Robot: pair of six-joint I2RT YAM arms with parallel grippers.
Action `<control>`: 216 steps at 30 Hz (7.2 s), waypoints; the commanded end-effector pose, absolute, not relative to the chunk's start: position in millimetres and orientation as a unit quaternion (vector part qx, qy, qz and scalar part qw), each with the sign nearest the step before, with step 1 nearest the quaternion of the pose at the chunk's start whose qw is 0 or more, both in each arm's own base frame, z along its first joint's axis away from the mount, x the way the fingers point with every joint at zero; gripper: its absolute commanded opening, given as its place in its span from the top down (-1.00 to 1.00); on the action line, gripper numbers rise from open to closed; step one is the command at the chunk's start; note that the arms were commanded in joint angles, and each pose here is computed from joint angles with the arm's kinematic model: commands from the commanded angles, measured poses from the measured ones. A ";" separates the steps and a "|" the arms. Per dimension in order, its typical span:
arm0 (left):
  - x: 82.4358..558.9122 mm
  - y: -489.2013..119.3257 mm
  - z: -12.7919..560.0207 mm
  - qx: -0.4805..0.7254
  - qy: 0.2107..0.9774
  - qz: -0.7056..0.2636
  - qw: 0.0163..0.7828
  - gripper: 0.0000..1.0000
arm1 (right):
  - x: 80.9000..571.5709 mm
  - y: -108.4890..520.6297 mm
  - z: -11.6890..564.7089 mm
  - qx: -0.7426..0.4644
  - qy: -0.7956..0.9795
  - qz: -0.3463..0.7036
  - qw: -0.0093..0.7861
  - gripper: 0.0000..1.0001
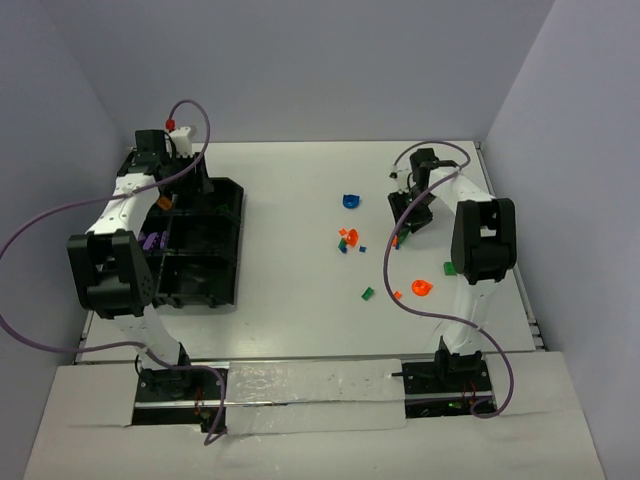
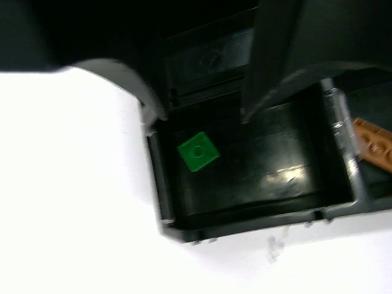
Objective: Sort the legos into containers by color
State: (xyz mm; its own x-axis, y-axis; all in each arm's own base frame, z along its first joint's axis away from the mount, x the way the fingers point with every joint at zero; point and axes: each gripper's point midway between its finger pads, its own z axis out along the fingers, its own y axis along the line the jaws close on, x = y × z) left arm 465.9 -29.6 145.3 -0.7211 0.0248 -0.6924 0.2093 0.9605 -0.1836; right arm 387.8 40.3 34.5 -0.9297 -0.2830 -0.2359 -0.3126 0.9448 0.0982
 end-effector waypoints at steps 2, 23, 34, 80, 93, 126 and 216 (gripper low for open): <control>453.7 -76.7 231.0 0.140 0.841 -0.239 0.465 -0.62 | 391.8 72.9 87.5 -0.178 0.958 0.149 0.167 0.31; 398.9 -217.8 271.0 0.262 0.734 -0.393 0.487 -0.86 | 396.1 197.0 213.3 -0.125 0.852 0.459 0.219 0.34; 363.2 -248.8 281.0 0.451 0.582 -0.234 0.635 -0.94 | 363.8 248.5 247.4 -0.134 0.785 0.589 0.136 0.41; 330.8 -331.9 305.1 0.496 0.500 -0.276 0.654 0.89 | 318.7 283.7 282.8 -0.181 0.728 0.657 0.074 -0.41; 393.9 -168.9 288.1 0.314 0.699 -0.205 0.609 1.00 | 392.5 125.8 214.1 -0.121 0.873 0.394 0.260 -0.99; 491.8 -16.5 139.7 0.165 0.878 0.017 0.449 0.83 | 271.8 -76.9 80.7 -0.061 0.994 -0.017 0.094 -0.71; 426.3 -223.5 326.1 0.190 0.718 -0.348 0.572 -0.50 | 509.7 218.4 299.2 0.061 0.847 0.414 0.327 1.00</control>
